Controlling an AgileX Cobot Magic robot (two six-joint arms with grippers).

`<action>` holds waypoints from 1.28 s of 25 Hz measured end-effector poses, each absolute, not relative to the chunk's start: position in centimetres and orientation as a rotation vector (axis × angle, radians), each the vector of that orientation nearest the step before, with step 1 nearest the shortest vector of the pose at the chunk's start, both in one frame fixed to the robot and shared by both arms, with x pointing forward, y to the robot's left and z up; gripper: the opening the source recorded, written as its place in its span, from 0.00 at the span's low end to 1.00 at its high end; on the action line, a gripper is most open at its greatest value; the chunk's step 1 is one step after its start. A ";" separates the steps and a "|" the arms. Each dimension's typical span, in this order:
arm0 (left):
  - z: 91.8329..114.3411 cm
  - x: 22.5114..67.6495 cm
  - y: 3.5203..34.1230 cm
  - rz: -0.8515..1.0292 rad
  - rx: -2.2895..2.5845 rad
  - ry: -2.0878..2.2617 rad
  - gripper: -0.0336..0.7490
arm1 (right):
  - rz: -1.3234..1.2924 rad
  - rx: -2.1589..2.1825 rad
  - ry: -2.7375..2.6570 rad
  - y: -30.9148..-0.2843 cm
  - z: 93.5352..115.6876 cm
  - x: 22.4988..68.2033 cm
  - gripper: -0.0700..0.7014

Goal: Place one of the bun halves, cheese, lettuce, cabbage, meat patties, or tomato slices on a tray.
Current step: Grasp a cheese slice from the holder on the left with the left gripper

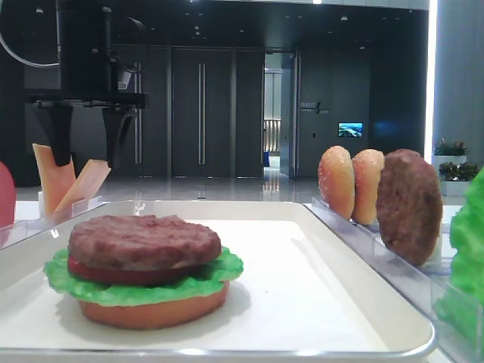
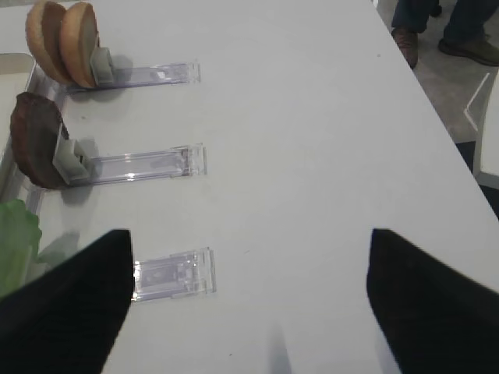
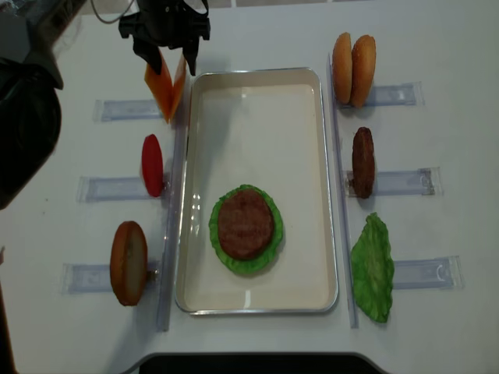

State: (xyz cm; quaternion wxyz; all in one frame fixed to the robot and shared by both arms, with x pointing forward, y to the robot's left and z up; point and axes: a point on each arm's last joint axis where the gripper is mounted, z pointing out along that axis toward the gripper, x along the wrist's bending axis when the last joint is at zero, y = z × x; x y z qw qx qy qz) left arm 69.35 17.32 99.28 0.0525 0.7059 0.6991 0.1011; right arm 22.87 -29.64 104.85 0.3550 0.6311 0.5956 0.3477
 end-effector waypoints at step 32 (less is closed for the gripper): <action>97.1 69.6 16.9 0.287 2.242 2.097 0.10 | 0.899 1.631 1.539 -29.6 104.9 22.9 0.84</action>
